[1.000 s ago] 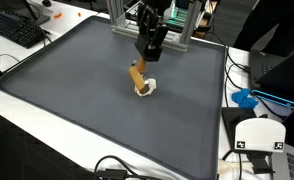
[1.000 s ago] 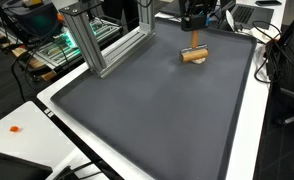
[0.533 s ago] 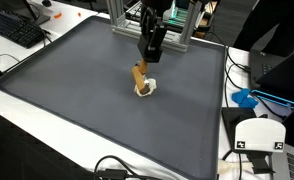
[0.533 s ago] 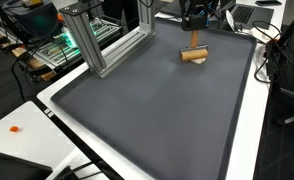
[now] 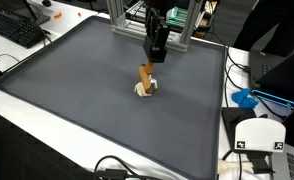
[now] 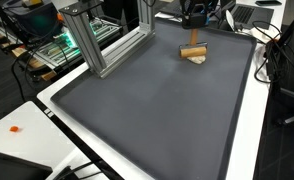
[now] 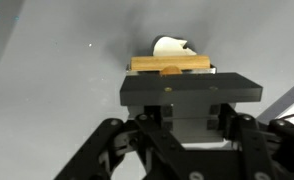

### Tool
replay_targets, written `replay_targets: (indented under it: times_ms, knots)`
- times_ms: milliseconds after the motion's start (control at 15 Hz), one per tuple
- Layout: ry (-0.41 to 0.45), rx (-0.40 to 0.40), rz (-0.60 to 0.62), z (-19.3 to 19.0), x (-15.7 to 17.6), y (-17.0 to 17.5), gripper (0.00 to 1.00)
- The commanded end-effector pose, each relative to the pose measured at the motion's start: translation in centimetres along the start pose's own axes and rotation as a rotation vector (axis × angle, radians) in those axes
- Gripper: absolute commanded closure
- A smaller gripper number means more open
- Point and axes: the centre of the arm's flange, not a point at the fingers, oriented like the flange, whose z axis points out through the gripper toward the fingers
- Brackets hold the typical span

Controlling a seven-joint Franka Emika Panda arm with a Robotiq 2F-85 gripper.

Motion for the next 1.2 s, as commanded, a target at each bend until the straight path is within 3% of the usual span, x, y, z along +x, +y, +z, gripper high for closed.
replay_targets:
  times_ms: [0, 1133]
  knots:
    - [-0.047, -0.028, -0.003, 1.6, -1.4, -0.1, 0.65]
    - [-0.089, -0.048, -0.097, 1.5, -4.0, -0.9, 0.65]
